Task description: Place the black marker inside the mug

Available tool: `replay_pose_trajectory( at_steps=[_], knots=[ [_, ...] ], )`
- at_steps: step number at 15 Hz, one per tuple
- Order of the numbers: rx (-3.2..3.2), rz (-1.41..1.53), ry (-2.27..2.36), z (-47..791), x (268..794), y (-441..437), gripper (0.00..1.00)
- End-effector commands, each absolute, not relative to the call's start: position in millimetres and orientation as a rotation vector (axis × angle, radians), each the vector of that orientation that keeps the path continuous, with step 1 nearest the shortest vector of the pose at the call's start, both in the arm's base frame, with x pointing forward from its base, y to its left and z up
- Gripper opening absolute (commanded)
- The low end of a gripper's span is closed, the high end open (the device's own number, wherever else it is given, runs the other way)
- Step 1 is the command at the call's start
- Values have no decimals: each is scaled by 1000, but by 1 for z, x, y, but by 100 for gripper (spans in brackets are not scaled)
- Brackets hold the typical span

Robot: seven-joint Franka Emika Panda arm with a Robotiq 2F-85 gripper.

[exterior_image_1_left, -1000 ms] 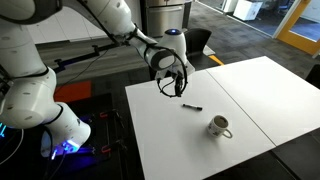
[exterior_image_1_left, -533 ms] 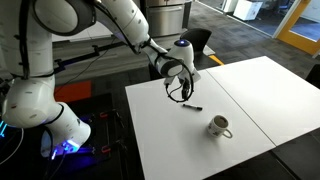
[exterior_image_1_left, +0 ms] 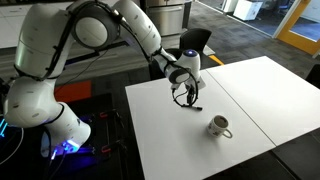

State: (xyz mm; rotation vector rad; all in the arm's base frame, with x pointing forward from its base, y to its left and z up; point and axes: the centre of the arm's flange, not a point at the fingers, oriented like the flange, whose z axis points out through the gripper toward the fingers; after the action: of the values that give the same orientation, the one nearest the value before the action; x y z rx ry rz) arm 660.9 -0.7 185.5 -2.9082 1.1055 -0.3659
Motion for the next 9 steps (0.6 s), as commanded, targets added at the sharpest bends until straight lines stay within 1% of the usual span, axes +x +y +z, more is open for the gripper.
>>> replay_pose_trajectory(
  at_steps=[1, 9],
  knots=[
    [-2885, -315, 1174, 159, 693, 4, 100],
    [-2915, -251, 1200, 117, 721, 18, 100]
  ],
)
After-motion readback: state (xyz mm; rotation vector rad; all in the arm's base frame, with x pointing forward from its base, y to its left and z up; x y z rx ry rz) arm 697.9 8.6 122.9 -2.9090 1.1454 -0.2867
